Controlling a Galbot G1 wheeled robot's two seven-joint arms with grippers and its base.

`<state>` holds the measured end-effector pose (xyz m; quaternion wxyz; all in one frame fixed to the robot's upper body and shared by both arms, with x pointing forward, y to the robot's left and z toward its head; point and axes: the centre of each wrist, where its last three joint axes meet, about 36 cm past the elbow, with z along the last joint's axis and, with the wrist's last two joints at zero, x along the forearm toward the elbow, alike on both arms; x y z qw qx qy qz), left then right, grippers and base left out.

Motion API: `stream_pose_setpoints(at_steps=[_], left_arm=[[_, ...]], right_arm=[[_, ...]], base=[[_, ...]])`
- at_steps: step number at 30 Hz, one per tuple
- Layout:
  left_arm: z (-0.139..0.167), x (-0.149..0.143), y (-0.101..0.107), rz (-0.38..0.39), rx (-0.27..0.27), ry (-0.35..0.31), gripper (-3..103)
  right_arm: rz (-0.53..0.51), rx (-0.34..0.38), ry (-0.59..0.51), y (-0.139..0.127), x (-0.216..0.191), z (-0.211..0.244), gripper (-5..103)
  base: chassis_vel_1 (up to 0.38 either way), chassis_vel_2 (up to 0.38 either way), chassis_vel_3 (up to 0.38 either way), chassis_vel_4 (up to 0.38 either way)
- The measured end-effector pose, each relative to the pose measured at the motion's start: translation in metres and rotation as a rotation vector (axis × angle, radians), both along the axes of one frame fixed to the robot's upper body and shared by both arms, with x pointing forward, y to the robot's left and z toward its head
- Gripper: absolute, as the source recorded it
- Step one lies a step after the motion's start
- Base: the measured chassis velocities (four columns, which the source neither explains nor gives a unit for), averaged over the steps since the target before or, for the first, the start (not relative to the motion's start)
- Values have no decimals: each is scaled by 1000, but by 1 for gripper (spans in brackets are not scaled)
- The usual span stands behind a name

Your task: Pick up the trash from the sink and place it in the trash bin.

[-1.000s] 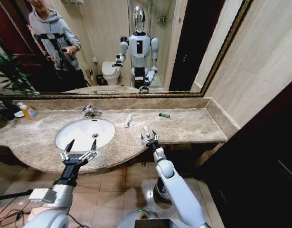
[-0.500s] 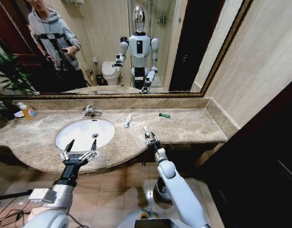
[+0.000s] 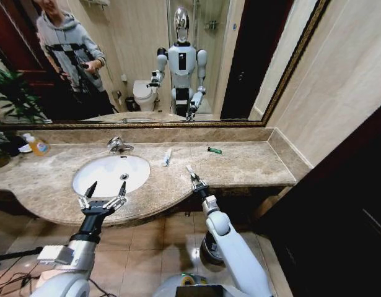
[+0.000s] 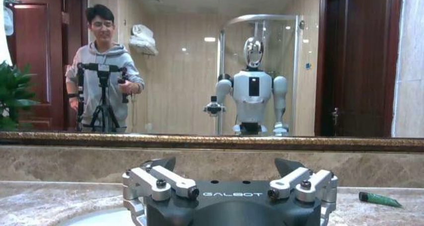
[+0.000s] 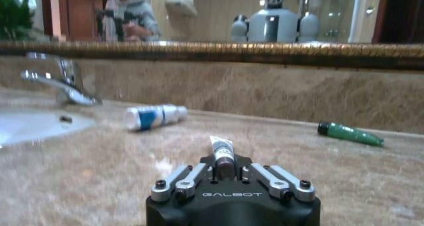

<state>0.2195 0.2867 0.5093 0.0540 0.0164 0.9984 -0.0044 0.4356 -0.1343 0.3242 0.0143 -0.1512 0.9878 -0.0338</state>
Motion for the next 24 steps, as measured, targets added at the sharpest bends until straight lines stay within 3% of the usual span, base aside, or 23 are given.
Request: stream_pose_setpoints(at_steps=[5, 10, 15, 24], left_arm=[[0, 0, 0, 0, 0, 0, 100], [0, 0, 0, 0, 0, 0, 100], [0, 0, 0, 0, 0, 0, 100], [0, 0, 0, 0, 0, 0, 100]], right_arm=[[-12, 40, -38, -11, -15, 14, 18], [-64, 86, -78, -43, -70, 47, 18], [-100, 81, -76, -70, -111, 48, 18], [-163, 96, 60, -81, -213, 6, 18]], base=[[0, 0, 0, 0], [0, 0, 0, 0], [0, 0, 0, 0], [0, 0, 0, 0]])
